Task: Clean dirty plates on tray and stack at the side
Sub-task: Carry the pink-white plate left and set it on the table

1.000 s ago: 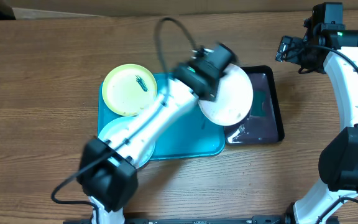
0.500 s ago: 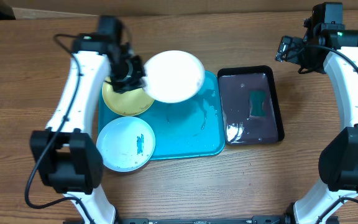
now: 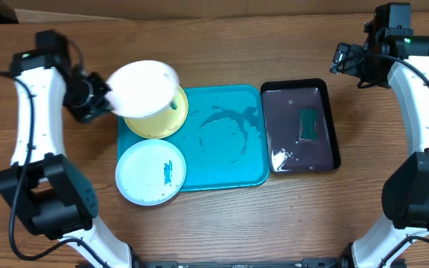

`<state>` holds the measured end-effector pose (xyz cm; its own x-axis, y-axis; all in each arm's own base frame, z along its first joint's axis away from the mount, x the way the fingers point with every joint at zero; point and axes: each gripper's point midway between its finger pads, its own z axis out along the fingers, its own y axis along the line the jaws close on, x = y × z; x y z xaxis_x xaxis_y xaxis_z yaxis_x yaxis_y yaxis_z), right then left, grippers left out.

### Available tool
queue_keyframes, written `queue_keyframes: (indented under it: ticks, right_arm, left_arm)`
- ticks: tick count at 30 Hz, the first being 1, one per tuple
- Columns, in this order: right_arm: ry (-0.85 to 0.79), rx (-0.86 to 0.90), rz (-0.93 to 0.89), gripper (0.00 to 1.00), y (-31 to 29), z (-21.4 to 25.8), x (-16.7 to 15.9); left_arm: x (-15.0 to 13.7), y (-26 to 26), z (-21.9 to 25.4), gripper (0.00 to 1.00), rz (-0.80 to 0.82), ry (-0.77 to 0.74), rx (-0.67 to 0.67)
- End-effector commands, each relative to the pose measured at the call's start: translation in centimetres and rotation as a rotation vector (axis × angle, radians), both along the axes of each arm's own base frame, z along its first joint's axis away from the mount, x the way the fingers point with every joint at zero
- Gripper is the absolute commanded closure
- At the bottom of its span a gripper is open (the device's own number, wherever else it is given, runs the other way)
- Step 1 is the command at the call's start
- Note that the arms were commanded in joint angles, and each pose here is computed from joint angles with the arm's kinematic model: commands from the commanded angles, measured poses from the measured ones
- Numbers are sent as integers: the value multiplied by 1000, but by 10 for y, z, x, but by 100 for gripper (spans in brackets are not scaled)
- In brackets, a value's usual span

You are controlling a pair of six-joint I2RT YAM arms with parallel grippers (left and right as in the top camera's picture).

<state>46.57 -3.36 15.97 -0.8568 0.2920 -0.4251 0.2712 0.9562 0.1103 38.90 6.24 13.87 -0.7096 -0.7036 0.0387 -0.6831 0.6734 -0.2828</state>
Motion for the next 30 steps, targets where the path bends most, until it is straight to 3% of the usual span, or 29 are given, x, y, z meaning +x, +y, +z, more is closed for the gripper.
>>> queue_keyframes:
  ticks: [1,19,30]
  right_arm:
    - [-41,-5,-1,0,0,15,4]
    - [-41,-5,-1,0,0,15,4]
    - [-41,-5,-1,0,0,15,4]
  left_arm:
    - [-12,34,-8,96,136,54,46]
    - [-55,112,-52,96,460,118,8]
    - [-72,159,-55,96,528,138,187]
